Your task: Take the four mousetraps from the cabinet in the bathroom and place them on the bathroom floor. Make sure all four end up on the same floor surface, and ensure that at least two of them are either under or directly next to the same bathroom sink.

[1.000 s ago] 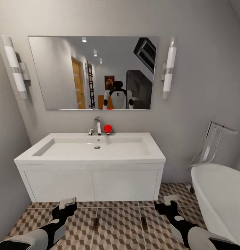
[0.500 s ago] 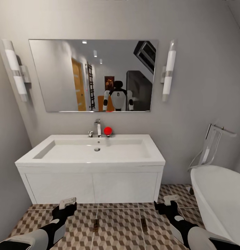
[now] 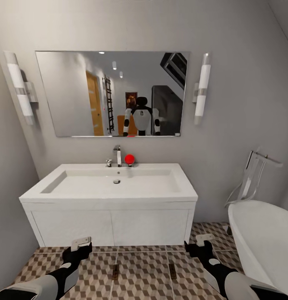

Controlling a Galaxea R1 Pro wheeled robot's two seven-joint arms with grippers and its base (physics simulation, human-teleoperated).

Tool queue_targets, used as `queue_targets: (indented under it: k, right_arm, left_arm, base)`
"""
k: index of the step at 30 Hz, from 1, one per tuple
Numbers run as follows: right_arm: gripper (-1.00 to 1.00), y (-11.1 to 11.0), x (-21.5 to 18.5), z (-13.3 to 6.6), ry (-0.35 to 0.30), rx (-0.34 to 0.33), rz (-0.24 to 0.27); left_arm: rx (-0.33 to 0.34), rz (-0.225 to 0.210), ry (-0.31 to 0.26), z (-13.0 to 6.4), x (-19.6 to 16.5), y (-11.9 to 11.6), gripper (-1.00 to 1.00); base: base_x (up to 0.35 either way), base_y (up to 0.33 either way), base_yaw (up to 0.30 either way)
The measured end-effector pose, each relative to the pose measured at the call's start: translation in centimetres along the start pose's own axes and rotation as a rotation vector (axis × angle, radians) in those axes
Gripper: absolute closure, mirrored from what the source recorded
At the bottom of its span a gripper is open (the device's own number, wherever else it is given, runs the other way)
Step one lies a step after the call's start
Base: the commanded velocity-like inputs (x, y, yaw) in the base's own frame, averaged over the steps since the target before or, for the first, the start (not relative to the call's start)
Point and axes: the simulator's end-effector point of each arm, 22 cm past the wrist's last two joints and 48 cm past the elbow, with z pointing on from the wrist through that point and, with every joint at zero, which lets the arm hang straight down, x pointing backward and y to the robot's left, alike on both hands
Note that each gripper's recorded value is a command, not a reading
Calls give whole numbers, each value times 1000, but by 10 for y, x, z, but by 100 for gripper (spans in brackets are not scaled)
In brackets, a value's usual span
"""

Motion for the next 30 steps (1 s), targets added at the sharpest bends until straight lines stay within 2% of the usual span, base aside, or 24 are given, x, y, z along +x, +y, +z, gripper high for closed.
queue_targets:
  k: [20, 30]
  right_arm:
    - [-100, -3, -26, -16, -2, 0, 2]
    - [-100, -2, -37, -24, -2, -2, 4]
  left_arm:
    - [2, -1, 1, -16, -24, 0, -100]
    - [4, -1, 1, -25, -36, 0, -100]
  base:
    - [0, 0, -3]
    - [0, 0, -194]
